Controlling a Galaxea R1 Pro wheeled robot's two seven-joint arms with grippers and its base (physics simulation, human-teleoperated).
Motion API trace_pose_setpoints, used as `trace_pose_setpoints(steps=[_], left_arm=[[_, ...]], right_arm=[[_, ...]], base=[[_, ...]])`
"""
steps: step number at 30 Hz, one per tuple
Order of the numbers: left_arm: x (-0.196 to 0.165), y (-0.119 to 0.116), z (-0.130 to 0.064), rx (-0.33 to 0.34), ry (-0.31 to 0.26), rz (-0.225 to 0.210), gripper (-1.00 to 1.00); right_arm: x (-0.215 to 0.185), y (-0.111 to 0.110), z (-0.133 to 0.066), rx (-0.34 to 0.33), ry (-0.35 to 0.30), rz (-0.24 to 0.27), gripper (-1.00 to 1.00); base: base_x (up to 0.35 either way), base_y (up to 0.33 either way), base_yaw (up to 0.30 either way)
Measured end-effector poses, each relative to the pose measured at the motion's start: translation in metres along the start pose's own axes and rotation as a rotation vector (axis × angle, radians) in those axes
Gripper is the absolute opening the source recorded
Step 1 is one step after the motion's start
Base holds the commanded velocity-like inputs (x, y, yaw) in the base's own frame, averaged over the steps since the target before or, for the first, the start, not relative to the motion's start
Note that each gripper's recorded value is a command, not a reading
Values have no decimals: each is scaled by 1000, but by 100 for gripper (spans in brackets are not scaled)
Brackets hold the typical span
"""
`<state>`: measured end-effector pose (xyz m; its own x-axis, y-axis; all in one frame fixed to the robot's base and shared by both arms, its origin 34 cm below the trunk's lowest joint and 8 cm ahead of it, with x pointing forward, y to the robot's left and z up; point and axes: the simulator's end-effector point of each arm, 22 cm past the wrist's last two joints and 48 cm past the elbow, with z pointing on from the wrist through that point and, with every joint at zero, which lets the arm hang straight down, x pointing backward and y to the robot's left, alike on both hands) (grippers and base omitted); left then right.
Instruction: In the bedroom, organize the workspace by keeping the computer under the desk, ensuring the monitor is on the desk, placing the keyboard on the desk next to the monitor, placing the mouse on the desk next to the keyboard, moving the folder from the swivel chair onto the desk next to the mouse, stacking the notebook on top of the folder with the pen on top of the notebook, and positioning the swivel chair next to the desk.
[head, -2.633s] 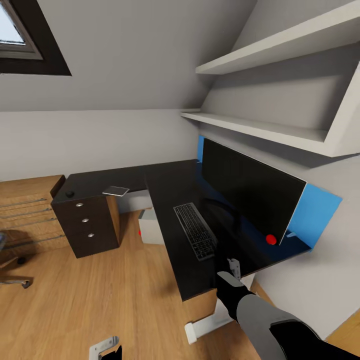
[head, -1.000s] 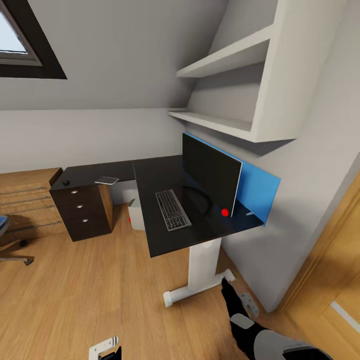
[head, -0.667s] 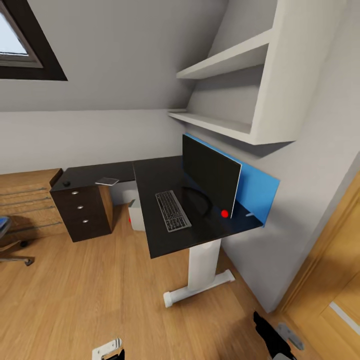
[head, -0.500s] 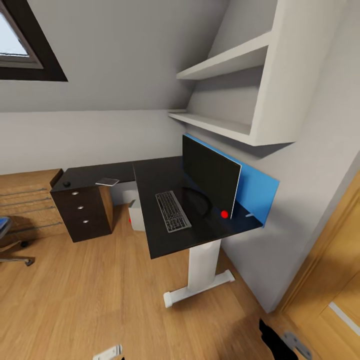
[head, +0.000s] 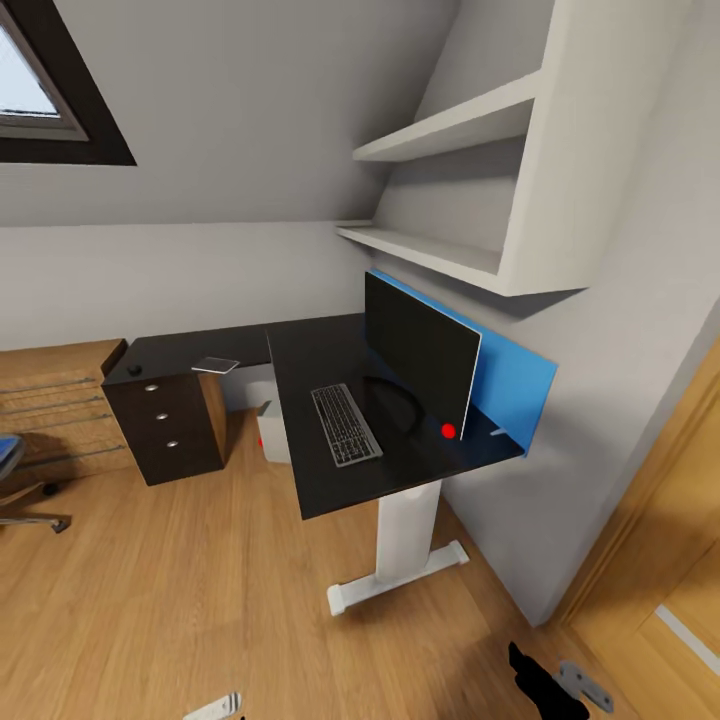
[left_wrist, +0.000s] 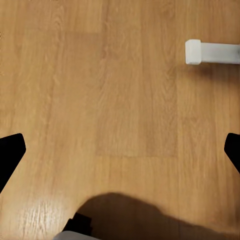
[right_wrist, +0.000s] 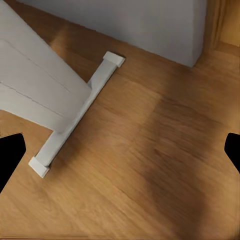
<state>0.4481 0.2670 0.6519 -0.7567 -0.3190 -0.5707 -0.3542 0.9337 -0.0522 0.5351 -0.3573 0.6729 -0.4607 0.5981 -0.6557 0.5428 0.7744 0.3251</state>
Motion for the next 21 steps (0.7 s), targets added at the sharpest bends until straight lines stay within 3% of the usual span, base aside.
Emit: trace_pose_setpoints(steps=[3,6,8,9,12,16,18,21], left_arm=[[0,0,0,0,-1,0,100],[1,-5,-1,9,0,2,100],[1,-5,-1,9,1,2,100],[1,-7,-1,12,-1,10,100],[-3,-10,-1,22,-22,70,100],[-4,-11,-1,26,-30,95,100],[-4,-12,-1,29,-30,104,100],[-4,-13,-1,29,-30,105,100]], right_arm=[[5,3,-2,-19,9,-40,100],[31,35,-7,-85,42,-113,100],[31,39,-8,-97,33,-133,100],[40,52,-12,-131,31,-177,100],[54,66,-19,-168,18,-233,100],[58,68,-21,-167,17,-252,100],[65,75,-23,-193,25,-296,100],[64,75,-23,-194,23,-299,100]], base=[[0,0,0],[0,0,0],[0,0,9],[0,0,96],[0,0,202],[0,0,253],[0,0,77],[0,58,31]])
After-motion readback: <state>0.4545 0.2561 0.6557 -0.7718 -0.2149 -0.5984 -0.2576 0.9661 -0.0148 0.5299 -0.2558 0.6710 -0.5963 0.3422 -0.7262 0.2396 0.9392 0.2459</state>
